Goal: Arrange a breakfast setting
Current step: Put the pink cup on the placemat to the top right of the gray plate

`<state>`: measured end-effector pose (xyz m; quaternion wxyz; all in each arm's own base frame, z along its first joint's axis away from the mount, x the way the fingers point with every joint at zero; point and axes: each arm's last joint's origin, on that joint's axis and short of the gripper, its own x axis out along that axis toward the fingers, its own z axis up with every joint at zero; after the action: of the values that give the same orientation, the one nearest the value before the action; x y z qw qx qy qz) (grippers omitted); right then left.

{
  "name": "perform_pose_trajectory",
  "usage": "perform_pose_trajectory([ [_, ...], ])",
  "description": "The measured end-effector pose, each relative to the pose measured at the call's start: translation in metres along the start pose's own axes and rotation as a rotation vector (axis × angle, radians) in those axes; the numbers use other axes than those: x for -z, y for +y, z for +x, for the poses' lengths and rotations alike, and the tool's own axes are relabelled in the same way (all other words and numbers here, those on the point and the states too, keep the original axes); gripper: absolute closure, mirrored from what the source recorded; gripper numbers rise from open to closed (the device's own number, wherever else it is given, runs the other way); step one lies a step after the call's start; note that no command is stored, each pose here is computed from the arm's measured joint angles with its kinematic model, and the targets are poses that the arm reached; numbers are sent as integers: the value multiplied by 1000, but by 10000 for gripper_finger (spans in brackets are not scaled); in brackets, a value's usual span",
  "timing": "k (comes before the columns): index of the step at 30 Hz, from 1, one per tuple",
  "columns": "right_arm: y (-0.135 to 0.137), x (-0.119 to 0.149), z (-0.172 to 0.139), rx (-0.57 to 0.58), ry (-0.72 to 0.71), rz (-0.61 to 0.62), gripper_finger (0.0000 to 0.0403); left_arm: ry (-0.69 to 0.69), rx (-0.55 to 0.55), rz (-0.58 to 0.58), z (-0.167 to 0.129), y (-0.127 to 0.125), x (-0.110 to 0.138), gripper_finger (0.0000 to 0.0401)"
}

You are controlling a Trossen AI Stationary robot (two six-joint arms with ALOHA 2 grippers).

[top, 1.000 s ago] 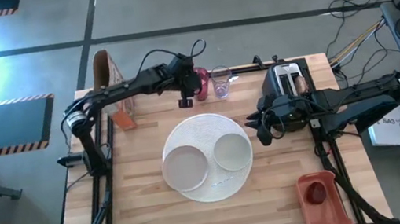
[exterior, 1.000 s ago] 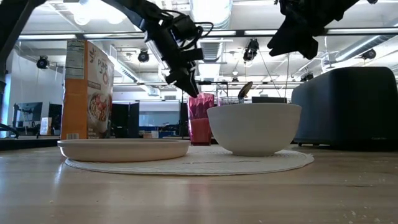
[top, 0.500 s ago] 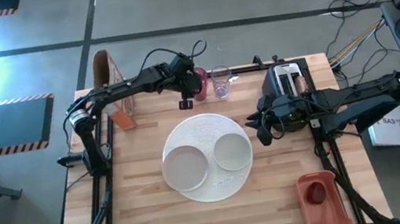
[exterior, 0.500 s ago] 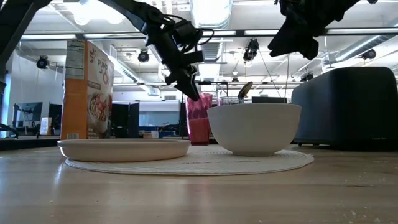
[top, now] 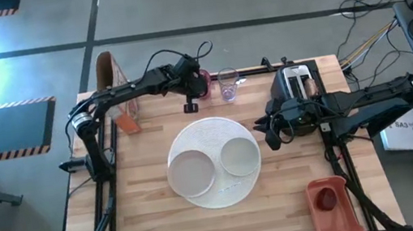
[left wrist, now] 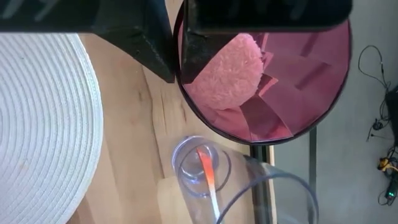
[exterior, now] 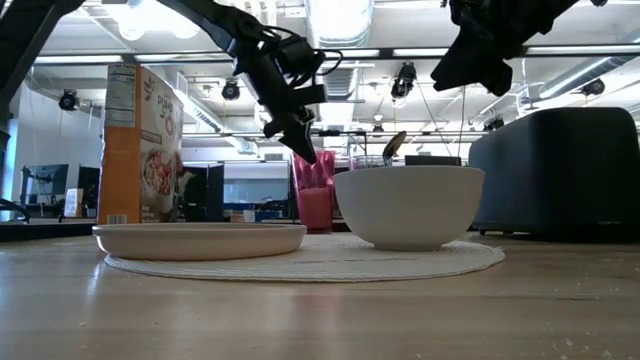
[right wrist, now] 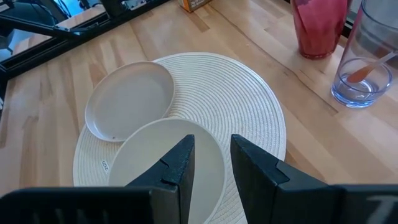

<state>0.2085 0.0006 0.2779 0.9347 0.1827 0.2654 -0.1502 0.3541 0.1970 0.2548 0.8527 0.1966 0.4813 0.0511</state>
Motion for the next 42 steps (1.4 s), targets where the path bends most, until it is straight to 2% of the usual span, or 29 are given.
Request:
perform_pose_trajectory([
  [4,0,0,0,0,0,2,308,19,18,-19,-3,-2,2,399],
  [7,0,0,0,0,0,2,310,49,78,-56,-12,-4,1,400],
  [10,0,0,0,0,0,2,314,54,175,-110,-24,-7,-5,400],
  [14,0,0,0,0,0,2,317,27,214,-129,-40,-10,-21,400],
  [18,0,0,0,0,0,2,314,25,243,-106,-57,-25,-37,400],
  [22,0,0,0,0,1,2,317,17,293,-70,-65,-51,-52,401],
  [29,0,1,0,3,6,-2,321,54,346,-28,-61,-84,-59,401],
  [37,-1,1,0,5,10,-3,321,70,368,-41,-57,-100,-61,401],
  [42,0,1,0,4,9,-3,321,79,324,-24,-49,-106,-60,401],
])
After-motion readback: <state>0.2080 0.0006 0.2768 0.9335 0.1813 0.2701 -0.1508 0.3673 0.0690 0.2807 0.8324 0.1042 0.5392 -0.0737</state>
